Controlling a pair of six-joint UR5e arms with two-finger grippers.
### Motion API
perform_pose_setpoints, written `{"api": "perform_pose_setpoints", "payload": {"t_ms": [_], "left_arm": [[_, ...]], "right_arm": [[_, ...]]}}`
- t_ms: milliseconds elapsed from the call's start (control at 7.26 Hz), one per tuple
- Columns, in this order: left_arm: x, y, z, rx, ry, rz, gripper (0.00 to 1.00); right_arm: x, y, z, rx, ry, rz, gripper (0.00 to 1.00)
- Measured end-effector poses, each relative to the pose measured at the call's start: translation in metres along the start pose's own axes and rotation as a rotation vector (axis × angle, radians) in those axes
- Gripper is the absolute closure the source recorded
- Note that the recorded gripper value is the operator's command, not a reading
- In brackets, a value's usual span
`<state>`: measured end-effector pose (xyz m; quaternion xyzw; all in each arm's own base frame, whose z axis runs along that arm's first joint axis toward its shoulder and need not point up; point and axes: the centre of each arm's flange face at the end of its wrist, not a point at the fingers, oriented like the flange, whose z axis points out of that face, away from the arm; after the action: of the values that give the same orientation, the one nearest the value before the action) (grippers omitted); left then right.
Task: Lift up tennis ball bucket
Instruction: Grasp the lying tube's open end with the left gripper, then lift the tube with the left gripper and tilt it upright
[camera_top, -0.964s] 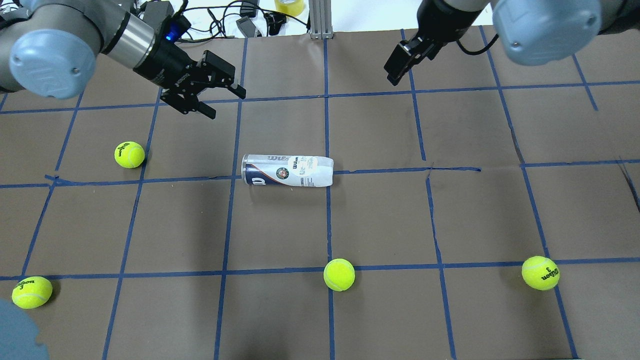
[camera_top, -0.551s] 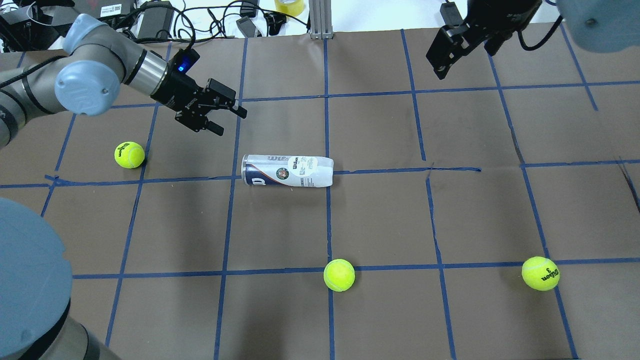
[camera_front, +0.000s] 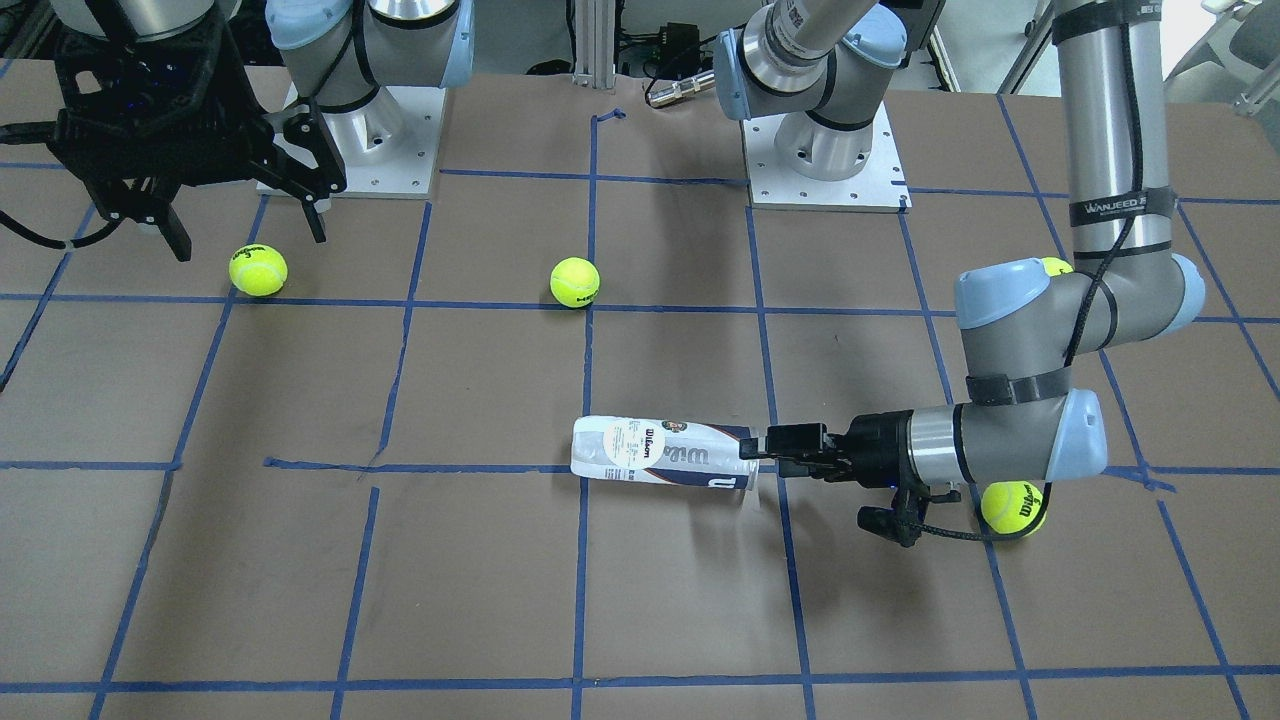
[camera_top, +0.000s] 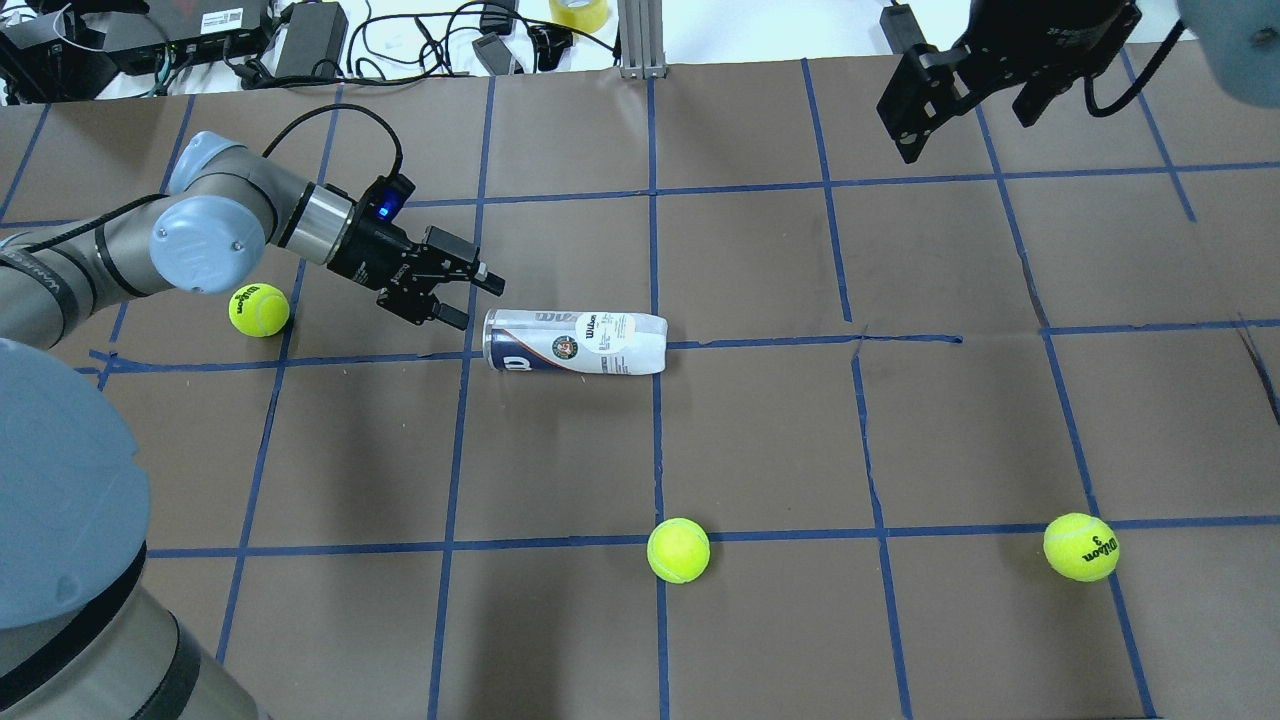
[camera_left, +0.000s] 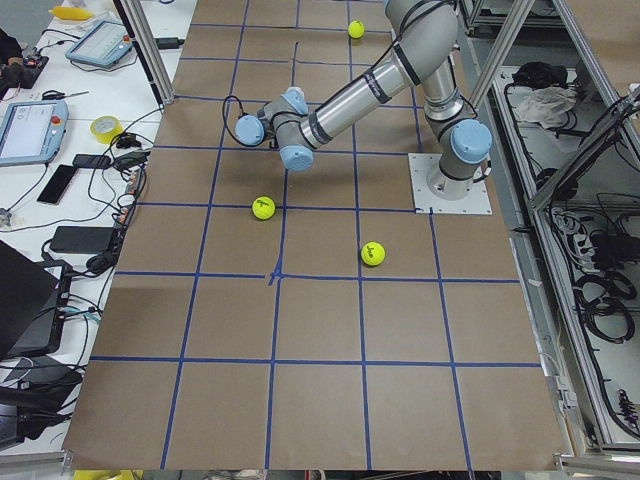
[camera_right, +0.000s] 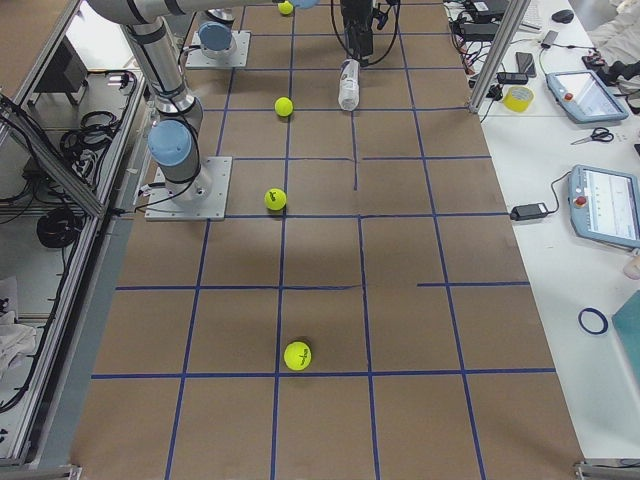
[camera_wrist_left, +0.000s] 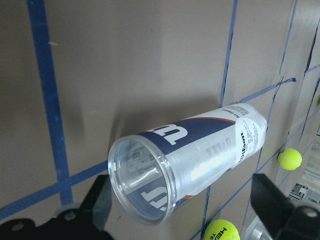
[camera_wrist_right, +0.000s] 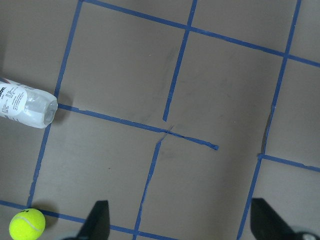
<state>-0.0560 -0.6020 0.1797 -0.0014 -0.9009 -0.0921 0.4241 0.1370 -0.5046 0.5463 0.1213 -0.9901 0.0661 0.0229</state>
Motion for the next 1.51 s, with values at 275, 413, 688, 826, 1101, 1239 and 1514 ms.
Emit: {"api": "perform_pose_setpoints", "payload": {"t_ms": [275,413,688,826,1101,1239,1514], "left_arm": [[-0.001,0.003,0.009,0.010,0.059,-0.012,0.23],[-0.002,0.005,0.014,0.007,0.072,-0.017,0.32],[-0.006,0.009,0.022,-0.005,0.083,-0.027,0.47],[-0.007,0.009,0.024,-0.007,0.085,-0.029,0.66],[-0.010,0.008,0.025,-0.007,0.088,-0.032,0.96],[-0.006,0.008,0.024,0.002,0.100,-0.035,1.00],[0.013,0.010,0.018,0.027,0.134,-0.043,1.00]], "right_arm": [[0.007,0.000,0.006,-0.013,-0.004,0.062,0.00],[0.008,0.000,0.012,-0.023,-0.007,0.072,0.00],[0.009,0.003,0.022,-0.042,-0.011,0.078,0.00],[0.009,0.003,0.024,-0.045,-0.013,0.087,0.00],[0.008,0.004,0.023,-0.045,-0.014,0.126,0.00],[0.006,0.005,0.021,-0.038,-0.020,0.134,0.00],[0.003,0.004,0.020,-0.030,-0.043,0.141,0.00]]}}
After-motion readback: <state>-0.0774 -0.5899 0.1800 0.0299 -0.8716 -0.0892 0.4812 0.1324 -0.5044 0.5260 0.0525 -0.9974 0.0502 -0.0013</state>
